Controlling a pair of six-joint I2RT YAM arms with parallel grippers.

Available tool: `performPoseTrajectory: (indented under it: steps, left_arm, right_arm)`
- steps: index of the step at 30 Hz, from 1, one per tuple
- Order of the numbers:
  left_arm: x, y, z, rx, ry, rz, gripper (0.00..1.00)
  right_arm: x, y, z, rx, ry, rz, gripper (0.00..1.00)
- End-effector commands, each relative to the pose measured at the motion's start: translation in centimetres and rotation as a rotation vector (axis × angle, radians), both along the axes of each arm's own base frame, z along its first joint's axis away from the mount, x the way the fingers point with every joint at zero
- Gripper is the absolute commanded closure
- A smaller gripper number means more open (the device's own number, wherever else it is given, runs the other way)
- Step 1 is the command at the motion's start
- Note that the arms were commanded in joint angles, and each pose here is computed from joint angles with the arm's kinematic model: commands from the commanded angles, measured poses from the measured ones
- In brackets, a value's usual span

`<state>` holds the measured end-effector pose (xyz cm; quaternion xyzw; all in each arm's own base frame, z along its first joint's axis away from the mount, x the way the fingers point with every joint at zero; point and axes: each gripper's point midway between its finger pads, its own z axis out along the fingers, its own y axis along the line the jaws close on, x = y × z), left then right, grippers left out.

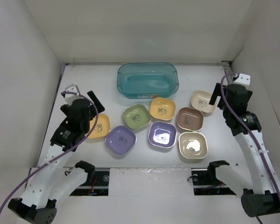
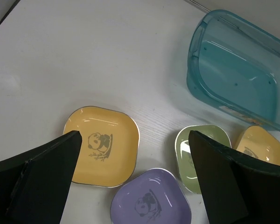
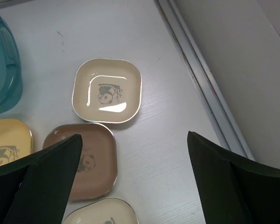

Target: Place the plates into the plastic bin on the countertop

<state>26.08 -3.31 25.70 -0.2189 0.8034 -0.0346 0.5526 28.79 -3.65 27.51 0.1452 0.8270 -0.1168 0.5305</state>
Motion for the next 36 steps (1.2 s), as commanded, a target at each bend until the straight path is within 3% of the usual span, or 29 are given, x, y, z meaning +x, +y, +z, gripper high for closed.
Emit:
performPoseTrajectory:
  steps: [1,10,19,26,30,33,36]
  left_arm:
    - [0.5,-0.1,0.8,-0.001,-0.025,-0.006,0.0]
    - [0.6,-0.3,0.5,-0.001,-0.014,-0.014,0.0]
    - [1.2,-0.4,-0.9,0.018,0.039,-0.002,0.0]
    - [1.3,-0.5,-1.2,0.022,0.049,-0.002,0.0]
    - [1.2,-0.4,-1.3,0.026,0.057,-0.002,0.0]
    - [1.1,-0.3,-1.1,0.018,0.045,0.009,0.0]
    - [1.0,-0.3,-0.8,0.01,0.044,0.013,0.0]
  right_arm:
    - [-0.5,-1.5,1.6,0.018,-0.062,-0.105,0.0]
    - [2.8,-1.3,-2.7,0.137,-0.071,-0.088,0.0]
    - [9.5,-5.8,-12.7,0.22,0.185,-0.166,0.0]
    - [13.5,-7.0,-18.4,0.311,0.265,-0.166,0.08]
    - [14.9,-7.1,-20.4,0.367,0.286,-0.144,0.19]
    - [15.2,-7.6,-21.4,0.375,0.321,-0.159,0.32]
    - [15.6,-7.8,-22.6,0.372,0.357,-0.156,0.62]
